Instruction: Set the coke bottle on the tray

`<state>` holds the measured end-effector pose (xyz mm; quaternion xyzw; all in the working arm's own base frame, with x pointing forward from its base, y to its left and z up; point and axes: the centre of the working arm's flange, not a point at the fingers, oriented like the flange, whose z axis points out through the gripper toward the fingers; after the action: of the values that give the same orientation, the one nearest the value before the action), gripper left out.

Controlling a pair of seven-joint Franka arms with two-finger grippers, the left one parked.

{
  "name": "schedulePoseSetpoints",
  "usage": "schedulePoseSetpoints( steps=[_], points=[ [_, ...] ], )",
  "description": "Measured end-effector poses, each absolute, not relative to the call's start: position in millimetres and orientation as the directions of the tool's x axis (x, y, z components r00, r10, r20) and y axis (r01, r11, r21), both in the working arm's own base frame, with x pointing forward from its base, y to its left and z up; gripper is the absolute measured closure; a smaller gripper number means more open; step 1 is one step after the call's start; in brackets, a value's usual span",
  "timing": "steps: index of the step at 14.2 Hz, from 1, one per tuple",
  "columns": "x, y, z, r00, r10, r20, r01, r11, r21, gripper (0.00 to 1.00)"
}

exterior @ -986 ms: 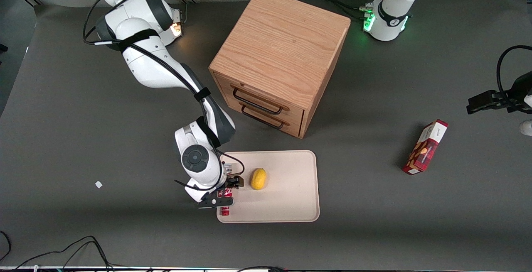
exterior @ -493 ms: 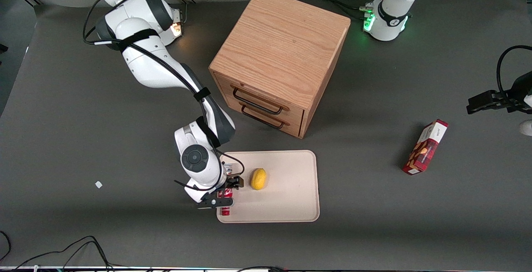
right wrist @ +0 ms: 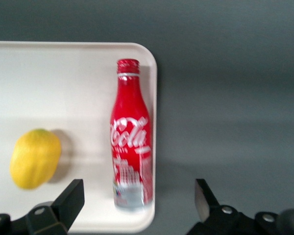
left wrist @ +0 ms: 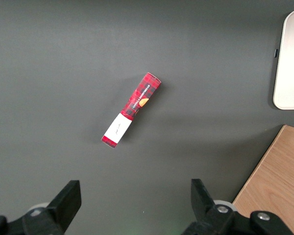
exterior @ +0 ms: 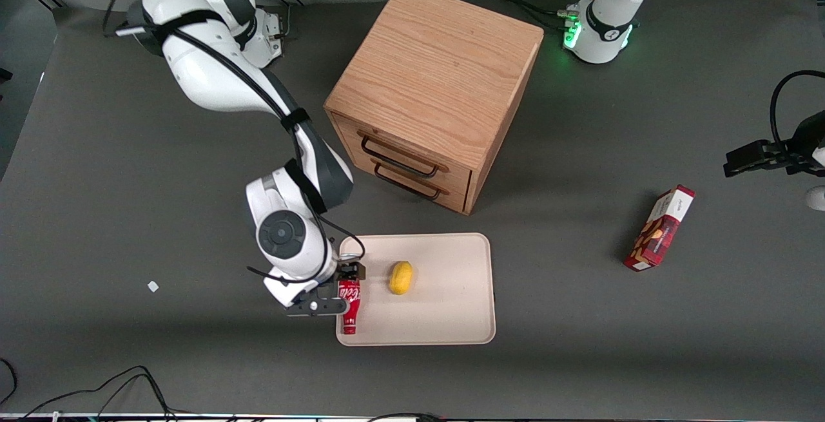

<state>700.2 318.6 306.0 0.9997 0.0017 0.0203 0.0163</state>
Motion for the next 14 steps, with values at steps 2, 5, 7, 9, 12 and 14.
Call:
schedulePoseSetpoints(
  steps=[2,5,7,9,12,14],
  points=[
    [682,301,338,1.0,-0.014,0.027,-0.015,-0.999,0.034,0.0],
    [648,257,388,0.998,-0.06,0.008,-0.06,-0.998,0.025,0.0],
    [619,221,419,0.998,-0.07,0.0,-0.07,-0.997,0.031,0.0],
    [592,187,448,0.998,-0.061,-0.015,-0.06,-0.997,0.041,0.0],
    [568,150,489,0.999,-0.036,-0.029,-0.035,-0.999,0.039,0.0],
    [560,139,508,0.999,-0.029,-0.024,-0.029,-0.999,0.016,0.0]
  ],
)
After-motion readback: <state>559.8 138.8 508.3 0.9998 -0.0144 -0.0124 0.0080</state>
